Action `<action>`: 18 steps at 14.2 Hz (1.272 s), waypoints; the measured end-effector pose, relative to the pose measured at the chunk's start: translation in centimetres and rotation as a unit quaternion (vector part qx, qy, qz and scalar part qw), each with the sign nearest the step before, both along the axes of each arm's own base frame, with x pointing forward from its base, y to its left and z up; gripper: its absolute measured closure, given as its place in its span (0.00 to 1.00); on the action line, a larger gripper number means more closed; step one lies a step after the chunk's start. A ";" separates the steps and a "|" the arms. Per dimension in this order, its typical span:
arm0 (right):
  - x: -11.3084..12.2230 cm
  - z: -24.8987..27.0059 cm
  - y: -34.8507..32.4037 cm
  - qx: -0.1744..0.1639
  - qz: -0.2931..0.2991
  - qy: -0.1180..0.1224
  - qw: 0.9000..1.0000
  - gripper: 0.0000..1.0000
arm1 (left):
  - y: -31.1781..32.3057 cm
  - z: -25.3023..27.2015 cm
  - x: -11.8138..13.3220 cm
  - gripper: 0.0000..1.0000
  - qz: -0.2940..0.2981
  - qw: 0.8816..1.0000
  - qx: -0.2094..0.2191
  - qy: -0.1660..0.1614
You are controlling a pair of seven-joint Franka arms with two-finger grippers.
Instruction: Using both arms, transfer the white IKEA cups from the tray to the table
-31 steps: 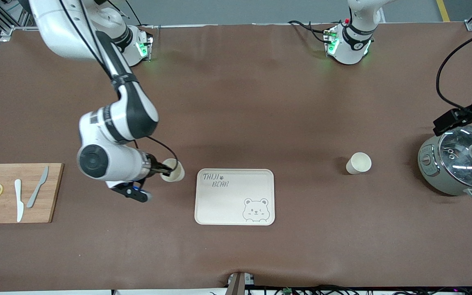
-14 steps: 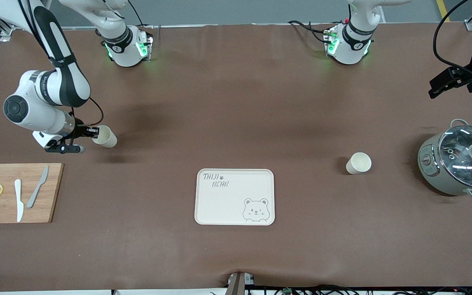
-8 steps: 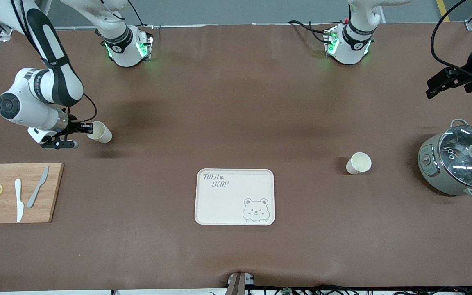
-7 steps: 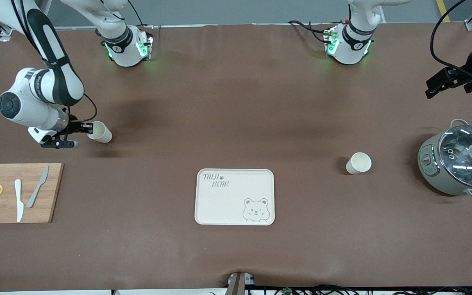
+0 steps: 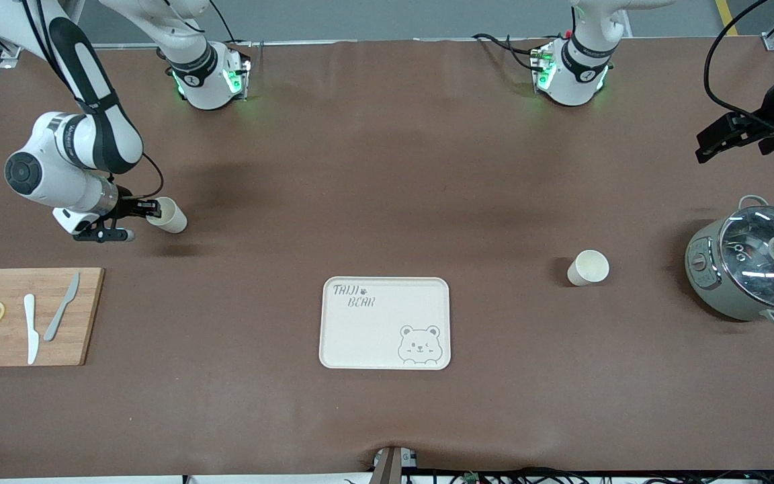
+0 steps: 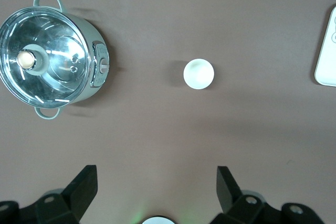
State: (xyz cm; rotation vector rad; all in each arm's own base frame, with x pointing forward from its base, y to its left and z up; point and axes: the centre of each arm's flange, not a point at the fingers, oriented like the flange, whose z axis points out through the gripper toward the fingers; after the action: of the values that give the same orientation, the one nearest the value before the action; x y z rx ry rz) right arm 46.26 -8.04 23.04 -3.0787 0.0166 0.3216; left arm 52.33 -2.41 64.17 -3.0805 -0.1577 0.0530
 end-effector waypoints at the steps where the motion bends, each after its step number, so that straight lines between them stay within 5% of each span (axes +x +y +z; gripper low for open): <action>1: 0.2 0.1 0.0 -0.001 0.000 -0.003 1.000 0.41 | 0.0 0.0 0.0 0.00 -0.005 1.000 0.000 0.000; 5: 4.2 4.2 -0.6 -0.007 0.002 -0.042 0.999 0.03 | 0.4 0.1 0.0 0.00 -0.014 1.000 -0.001 0.000; 6: 5.9 6.8 -0.8 -0.005 0.003 -0.038 0.999 0.00 | 0.4 0.1 0.0 0.00 -0.014 1.000 -0.001 0.000; 9: 10.4 17.3 -0.9 0.003 0.010 -0.004 1.000 0.00 | 0.3 0.1 0.0 0.00 -0.015 1.000 -0.001 0.000; 15: 14.9 28.7 -0.9 -0.018 -0.069 -0.061 0.996 0.00 | 0.3 0.1 0.0 0.00 -0.015 1.000 -0.001 0.000; 18: 14.7 31.1 1.6 -0.020 -0.081 -0.060 0.995 0.00 | 0.2 0.2 0.0 0.00 -0.016 1.000 -0.001 -0.001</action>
State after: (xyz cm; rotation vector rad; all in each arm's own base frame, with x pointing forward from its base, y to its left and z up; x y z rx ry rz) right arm 61.00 -6.40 54.14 -3.1031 0.2688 0.1299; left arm 52.33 -2.19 64.33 -3.0837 -0.1098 0.0495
